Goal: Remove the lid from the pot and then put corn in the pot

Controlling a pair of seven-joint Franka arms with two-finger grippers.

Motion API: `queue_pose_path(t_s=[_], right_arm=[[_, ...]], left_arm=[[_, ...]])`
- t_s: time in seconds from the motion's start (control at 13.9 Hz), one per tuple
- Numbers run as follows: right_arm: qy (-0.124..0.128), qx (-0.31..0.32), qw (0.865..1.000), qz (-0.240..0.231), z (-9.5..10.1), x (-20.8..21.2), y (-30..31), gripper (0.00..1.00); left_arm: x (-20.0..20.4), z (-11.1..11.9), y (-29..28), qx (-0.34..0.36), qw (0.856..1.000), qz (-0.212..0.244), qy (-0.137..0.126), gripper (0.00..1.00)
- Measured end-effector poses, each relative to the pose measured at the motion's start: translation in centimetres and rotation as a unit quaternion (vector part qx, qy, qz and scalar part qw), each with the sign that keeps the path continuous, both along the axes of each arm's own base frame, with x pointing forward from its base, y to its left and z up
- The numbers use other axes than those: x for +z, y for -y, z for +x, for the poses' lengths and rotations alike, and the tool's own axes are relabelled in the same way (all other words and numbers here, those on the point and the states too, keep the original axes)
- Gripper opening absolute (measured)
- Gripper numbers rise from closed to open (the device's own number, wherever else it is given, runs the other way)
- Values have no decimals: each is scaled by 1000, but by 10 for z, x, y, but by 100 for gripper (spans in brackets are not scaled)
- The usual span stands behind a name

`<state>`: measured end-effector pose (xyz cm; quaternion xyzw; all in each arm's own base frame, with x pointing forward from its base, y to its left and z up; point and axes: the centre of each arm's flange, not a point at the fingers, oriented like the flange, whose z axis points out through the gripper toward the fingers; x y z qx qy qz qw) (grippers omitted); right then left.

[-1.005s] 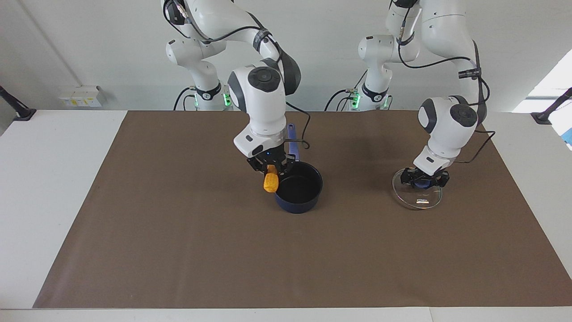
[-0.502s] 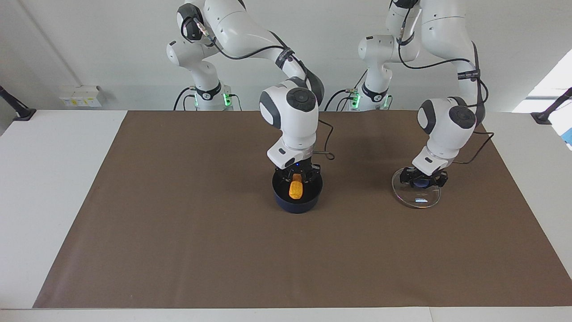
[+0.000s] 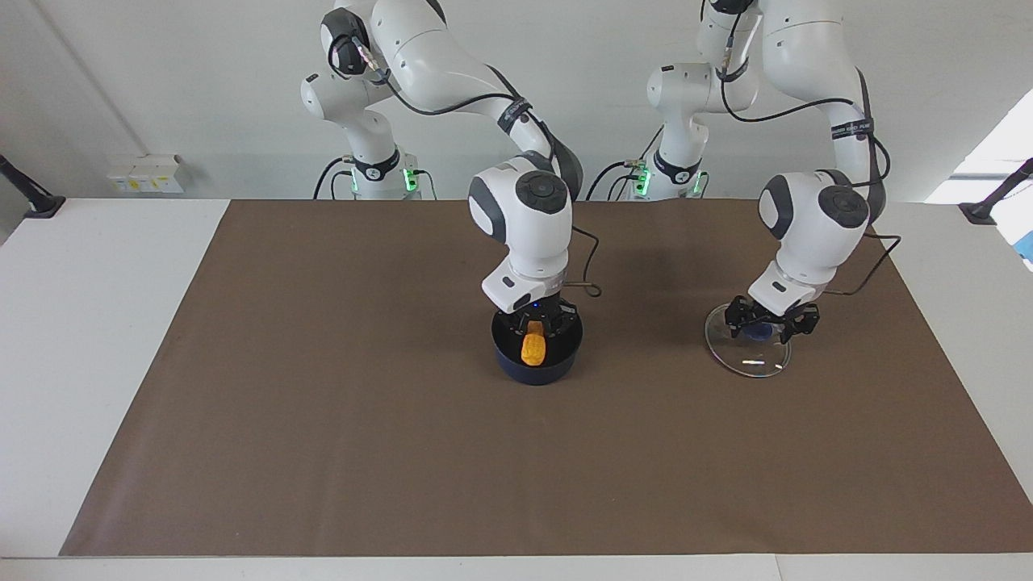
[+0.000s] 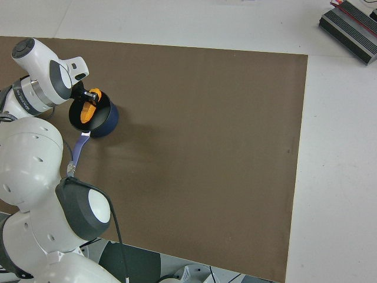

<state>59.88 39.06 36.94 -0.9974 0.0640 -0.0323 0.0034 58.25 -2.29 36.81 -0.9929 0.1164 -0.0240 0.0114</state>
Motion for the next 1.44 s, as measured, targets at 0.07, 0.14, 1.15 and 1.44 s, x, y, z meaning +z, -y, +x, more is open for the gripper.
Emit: queue_pose_path(t_s=[0.07, 0.14, 1.15, 1.44], right_arm=[[-2, 0, 1000, -1, -2, -5, 0, 38], [-4, 0, 1000, -2, -2, -9, 1, 38], [-27, -3, 1000, 15, -17, -25, -3, 44], [-25, 2, 1000, 17, -17, -25, -2, 85]], left_arm=[[20, 6, 1, 6, 1000, -2, -6, 100], [43, 10, 3, 18, 1000, -6, -11, 100], [258, -17, 1, 82, 994, -24, -63, 100], [279, -27, 0, 77, 995, -24, -54, 100]])
